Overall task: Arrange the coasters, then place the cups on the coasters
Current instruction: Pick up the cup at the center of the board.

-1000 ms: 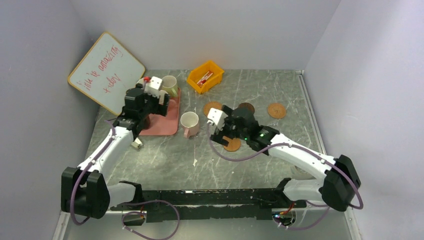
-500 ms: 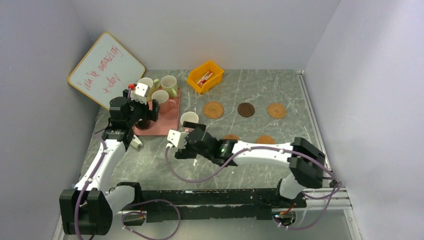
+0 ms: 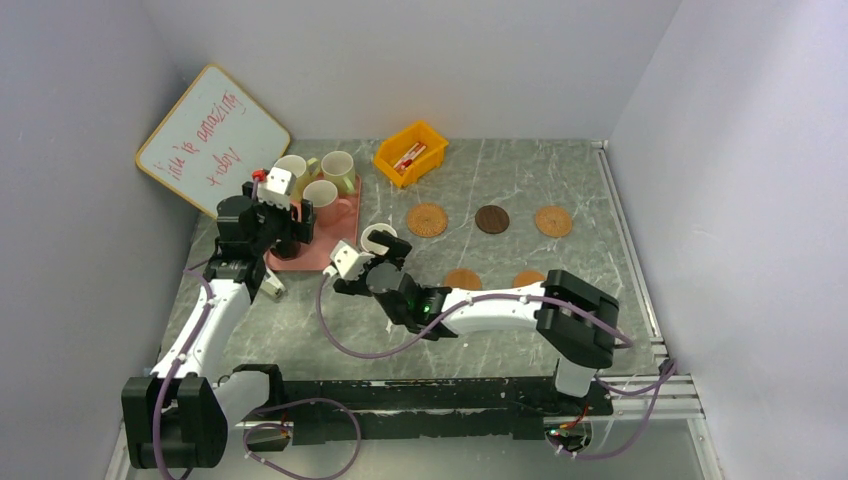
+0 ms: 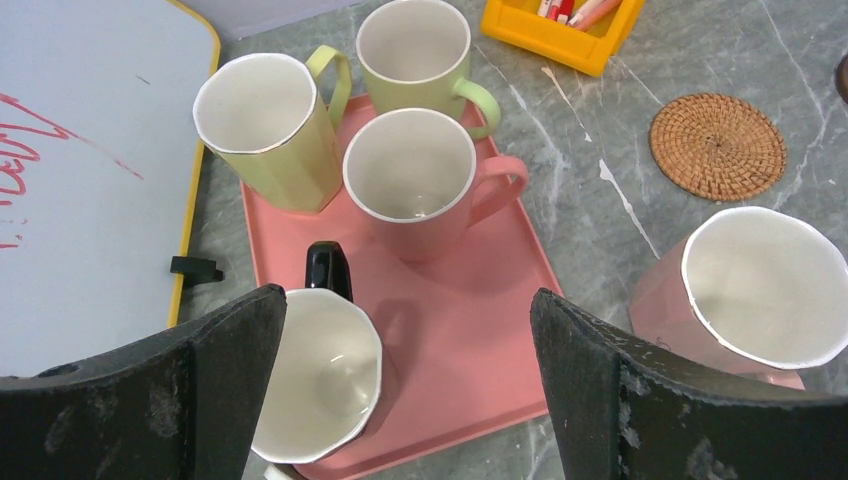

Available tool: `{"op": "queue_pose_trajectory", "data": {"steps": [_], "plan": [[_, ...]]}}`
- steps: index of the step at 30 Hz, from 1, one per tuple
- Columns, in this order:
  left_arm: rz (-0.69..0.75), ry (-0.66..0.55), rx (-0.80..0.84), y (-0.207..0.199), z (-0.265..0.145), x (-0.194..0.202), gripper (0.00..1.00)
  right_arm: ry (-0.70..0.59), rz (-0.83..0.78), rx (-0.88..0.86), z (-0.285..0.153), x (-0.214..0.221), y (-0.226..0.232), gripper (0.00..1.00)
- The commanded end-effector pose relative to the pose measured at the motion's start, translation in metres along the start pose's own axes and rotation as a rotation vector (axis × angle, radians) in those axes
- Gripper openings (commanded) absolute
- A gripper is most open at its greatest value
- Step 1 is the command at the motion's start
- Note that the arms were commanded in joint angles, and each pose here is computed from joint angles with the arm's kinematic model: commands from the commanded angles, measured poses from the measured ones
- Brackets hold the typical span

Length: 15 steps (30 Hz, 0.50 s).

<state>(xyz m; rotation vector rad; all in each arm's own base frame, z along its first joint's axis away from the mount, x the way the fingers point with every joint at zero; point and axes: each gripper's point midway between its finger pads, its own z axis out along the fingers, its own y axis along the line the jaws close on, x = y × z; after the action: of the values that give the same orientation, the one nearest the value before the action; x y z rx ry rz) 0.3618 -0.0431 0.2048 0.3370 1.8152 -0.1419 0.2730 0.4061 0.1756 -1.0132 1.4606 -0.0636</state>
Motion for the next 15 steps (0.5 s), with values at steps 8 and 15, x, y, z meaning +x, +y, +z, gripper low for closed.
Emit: {"op": "queue_pose_trajectory", "data": {"steps": [8,15], "plan": [[0.005,-0.07,-0.003,0.001,-0.002,-0.016,0.97,0.015,0.054,0.095,0.011,0.013,-0.006,1.0],[0.009,-0.075,-0.002,0.001,-0.002,-0.016,0.97,0.087,0.058,0.054,0.018,0.035,-0.007,1.0]]}}
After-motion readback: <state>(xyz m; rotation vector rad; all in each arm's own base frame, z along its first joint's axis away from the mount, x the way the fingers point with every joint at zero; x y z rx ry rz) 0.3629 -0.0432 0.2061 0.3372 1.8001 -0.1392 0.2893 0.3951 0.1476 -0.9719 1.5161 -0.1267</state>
